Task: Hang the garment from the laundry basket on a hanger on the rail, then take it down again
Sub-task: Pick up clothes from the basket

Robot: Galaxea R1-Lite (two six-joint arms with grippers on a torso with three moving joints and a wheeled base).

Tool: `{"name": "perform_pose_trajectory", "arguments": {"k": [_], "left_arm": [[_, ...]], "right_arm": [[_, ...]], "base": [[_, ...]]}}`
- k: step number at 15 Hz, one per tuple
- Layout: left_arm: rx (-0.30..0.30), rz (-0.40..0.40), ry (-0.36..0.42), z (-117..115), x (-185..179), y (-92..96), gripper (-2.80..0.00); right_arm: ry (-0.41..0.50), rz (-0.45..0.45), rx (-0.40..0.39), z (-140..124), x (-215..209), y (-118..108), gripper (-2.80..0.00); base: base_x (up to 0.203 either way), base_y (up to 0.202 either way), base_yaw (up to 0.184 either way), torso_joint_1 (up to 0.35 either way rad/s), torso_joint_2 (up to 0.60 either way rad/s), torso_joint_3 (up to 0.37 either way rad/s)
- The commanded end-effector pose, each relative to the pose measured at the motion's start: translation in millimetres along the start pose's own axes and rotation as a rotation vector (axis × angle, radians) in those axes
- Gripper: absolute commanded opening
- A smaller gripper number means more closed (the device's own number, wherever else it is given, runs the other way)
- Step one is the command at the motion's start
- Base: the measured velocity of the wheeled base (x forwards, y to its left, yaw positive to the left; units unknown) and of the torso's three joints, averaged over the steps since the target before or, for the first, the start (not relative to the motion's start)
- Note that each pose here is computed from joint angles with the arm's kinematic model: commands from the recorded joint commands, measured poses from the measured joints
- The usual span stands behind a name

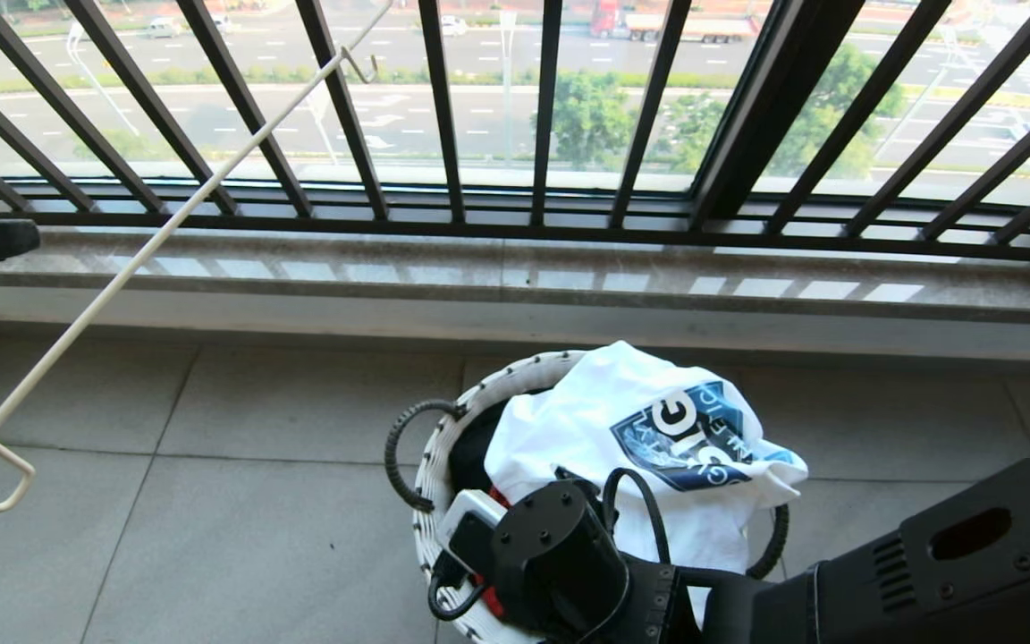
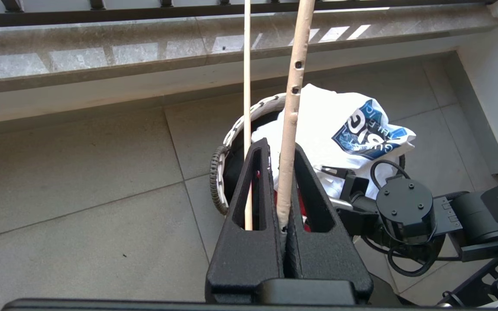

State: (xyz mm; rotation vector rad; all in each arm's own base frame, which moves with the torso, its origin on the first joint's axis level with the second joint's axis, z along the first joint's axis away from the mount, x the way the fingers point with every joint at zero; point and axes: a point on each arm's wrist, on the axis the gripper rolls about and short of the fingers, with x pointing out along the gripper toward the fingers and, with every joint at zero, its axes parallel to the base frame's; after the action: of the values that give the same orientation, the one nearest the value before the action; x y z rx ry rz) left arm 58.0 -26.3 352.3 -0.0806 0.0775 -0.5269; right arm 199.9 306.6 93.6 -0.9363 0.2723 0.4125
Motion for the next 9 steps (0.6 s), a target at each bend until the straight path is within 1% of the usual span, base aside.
{"name": "perform_pose_trajectory", "arguments": {"k": [1,2,4,5,9], "left_arm": [[-0.001,-0.002,0.003,-0.3,0.3,0.0,-2.8],[0.0,-0.002,0.005,-0.6,0.7,0.1,-2.8],[-0.001,-0.001,0.003,-0.5,0.1,0.0,-2.8],[-0.001,-0.001,0.001,-0.4,-0.5,-0.1,-2.8],[0.002,-0.001,-0.006,0.1,-2.6,-0.5,-2.8]], "right_arm": [[0.035,-0.028,-0.079,-4.1,4.4,-4.8,0.0],[0.044,-0.035,-0.122,-5.3,7.0,-6.8,0.0],[0.057,-0.04,-0.181,-5.7,15.1,-5.8,0.0],[0.055,-0.048,-0.197,-4.4,19.3,-6.8,0.0],[0.015,-0.093,-0.21,5.4,36.0,-4.1,0.0]], "base": [[0.0,0.0,0.0,0.0,0.0,0.0],[0.0,0.0,0.0,0.0,0.0,0.0],[0.0,0.0,0.0,0.0,0.0,0.0],[0.0,0.0,0.0,0.0,0.0,0.0],[0.0,0.0,0.0,0.0,0.0,0.0]]}}
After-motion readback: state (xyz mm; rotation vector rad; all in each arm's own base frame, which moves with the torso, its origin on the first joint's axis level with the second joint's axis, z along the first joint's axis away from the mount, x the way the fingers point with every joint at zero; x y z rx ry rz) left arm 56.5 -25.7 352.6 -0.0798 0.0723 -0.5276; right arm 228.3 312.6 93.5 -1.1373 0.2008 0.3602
